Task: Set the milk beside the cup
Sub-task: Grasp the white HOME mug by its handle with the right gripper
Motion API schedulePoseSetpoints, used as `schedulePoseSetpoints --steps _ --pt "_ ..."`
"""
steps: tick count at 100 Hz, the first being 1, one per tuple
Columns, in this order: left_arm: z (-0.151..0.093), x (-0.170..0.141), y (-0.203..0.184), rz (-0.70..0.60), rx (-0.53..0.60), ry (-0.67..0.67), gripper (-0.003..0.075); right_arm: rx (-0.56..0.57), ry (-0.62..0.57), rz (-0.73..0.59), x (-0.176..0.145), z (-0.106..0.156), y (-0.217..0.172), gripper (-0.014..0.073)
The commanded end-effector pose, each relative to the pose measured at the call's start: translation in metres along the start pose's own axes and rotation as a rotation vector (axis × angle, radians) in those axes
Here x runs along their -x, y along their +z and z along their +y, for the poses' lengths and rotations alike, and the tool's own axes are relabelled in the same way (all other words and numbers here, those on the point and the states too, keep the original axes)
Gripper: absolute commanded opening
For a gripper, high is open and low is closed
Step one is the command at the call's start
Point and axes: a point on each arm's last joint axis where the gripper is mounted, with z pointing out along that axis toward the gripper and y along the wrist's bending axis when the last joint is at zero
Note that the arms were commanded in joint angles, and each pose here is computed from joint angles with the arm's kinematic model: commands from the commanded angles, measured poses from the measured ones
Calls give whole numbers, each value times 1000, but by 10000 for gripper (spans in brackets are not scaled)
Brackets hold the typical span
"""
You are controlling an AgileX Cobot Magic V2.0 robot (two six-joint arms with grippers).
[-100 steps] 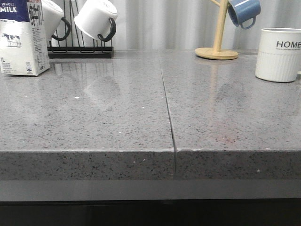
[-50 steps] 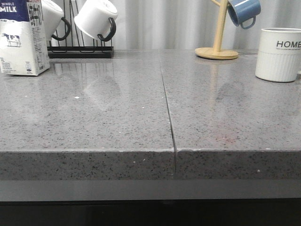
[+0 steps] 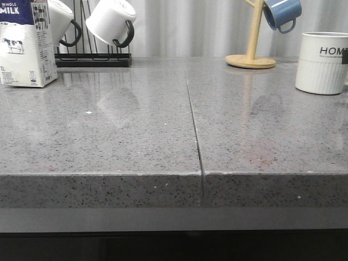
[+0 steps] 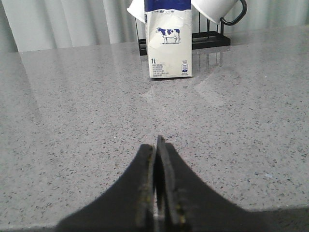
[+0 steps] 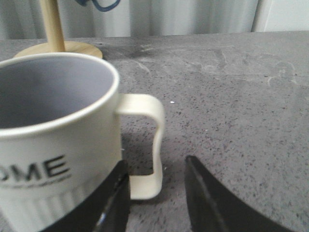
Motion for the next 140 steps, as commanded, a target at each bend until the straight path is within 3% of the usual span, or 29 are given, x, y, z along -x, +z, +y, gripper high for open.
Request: schedulePoseSetpoints --steps 1,28,57,85,110,140 --pt "-1 -7 1 -58 9 -14 -20 -7 -8 -149 25 -2 7 298" --pt "-1 -7 1 -58 9 -14 -20 -9 -8 -135 21 -3 35 277" --pt "-1 -7 1 -58 9 -14 -20 -9 -8 -135 20 -3 38 3" --pt "-1 -7 1 -58 9 -14 -20 4 -9 -153 25 2 35 -16" --pt "-1 -7 1 -58 9 -14 -20 112 -13 -217 46 40 22 -16" --pt "-1 -7 1 -58 9 -14 -20 326 -20 -227 46 114 4 -16"
